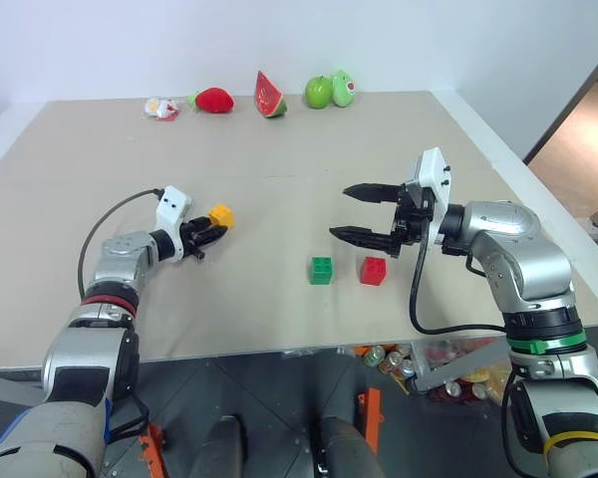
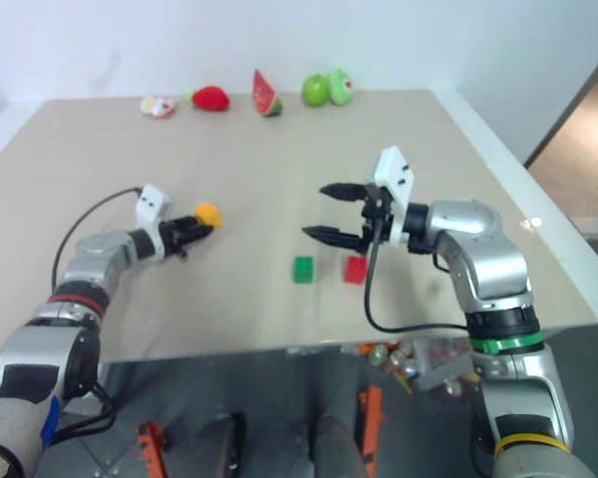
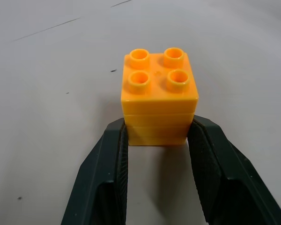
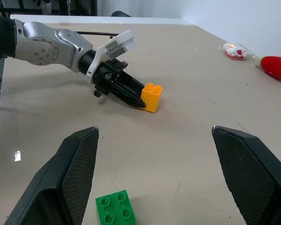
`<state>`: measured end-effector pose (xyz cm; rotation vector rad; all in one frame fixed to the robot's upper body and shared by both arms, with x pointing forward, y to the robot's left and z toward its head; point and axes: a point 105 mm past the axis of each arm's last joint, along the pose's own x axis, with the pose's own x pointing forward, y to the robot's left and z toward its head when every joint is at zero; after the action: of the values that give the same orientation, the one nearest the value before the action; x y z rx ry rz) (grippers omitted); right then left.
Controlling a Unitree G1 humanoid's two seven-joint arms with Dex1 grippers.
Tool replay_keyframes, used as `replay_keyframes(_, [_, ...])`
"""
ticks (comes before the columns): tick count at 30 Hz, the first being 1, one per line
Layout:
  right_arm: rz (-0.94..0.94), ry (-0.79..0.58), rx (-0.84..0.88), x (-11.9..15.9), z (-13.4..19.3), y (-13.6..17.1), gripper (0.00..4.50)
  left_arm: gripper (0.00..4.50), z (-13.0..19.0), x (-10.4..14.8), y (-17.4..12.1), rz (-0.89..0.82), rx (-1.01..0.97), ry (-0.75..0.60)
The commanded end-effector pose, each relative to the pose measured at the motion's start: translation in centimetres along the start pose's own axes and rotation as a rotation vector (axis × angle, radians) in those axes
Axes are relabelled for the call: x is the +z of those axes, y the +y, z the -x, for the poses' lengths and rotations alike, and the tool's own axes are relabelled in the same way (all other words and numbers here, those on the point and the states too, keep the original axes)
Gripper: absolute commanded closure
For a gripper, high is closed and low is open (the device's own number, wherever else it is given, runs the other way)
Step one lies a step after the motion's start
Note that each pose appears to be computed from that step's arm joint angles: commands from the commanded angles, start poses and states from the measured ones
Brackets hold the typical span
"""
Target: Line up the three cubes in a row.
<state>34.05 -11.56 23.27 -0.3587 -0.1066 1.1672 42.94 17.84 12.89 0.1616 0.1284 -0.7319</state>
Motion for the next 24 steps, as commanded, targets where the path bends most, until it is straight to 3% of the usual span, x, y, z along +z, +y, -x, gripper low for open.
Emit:
replay_keyframes(1, [0.046,-0.018,0.009,1.2,0.6,0.1,0.49,3.24,-0.3,2.1,-2.3,-0.161,-0.157,-0.055])
replay_keyframes(5, [0.044,0.016,0.042,0.8,1.4,0.5,0.49,3.24,0.2,2.1,-5.8,-0.249,-0.368,-0.061])
replay_keyframes(13, [-0.036,0.074,0.090,-0.2,5.4,1.7,0.49,3.24,0.4,1.8,-9.5,-0.295,-0.578,-0.027])
replay_keyframes(24, [-0.068,0.104,0.019,-0.9,7.0,1.7,0.49,3.24,-0.5,1.4,-10.6,-0.273,-0.652,0.006])
